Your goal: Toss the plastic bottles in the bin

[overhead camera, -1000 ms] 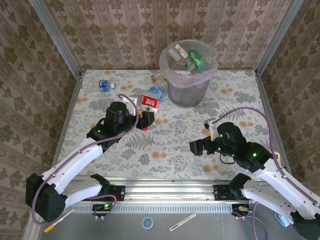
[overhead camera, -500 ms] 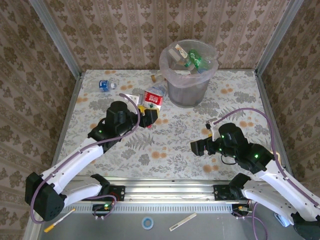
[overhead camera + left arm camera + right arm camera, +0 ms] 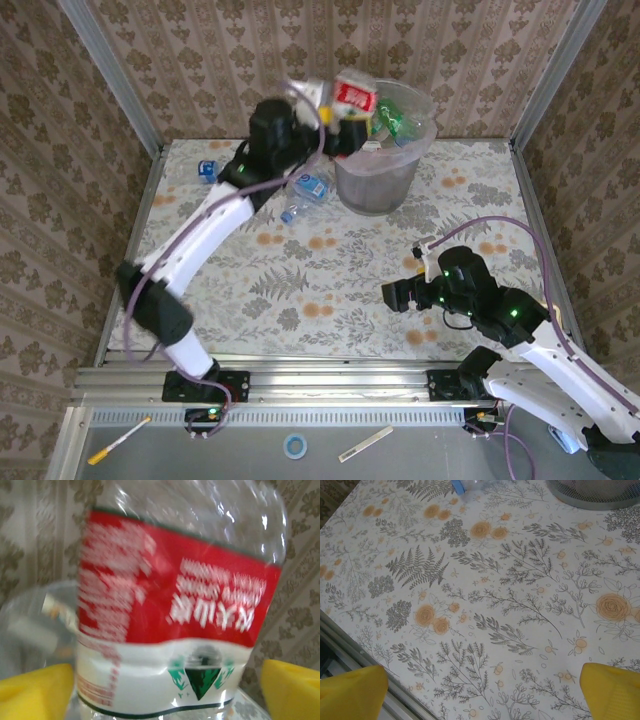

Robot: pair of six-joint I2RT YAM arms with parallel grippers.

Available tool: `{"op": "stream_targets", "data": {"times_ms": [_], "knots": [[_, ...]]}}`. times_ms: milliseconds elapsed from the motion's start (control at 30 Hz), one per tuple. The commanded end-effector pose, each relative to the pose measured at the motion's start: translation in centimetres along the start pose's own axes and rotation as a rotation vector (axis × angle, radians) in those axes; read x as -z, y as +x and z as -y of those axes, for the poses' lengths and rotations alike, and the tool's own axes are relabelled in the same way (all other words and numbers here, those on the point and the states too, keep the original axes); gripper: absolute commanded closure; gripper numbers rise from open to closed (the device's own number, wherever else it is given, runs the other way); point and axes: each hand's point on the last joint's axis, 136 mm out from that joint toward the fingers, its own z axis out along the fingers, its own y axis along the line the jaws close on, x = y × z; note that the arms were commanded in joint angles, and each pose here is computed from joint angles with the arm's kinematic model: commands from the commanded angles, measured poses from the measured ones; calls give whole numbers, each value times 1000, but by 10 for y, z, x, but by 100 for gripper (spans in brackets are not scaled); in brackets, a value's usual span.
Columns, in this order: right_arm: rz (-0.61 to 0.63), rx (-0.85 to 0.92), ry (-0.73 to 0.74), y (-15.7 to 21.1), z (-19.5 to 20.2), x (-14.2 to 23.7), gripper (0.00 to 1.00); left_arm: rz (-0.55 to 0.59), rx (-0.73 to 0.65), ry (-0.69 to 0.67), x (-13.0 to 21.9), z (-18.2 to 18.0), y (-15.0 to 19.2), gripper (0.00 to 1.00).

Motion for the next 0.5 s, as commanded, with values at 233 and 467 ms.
{"op": "stream_targets", "data": {"times_ms": [233,467], "knots": [[10,0,4,-3,1,2,0,-65,38,-116,40,-30,-36,0],[-7,1,7,-2,1,0,0,-35,20,-210,122,-28,-40,0]]}}
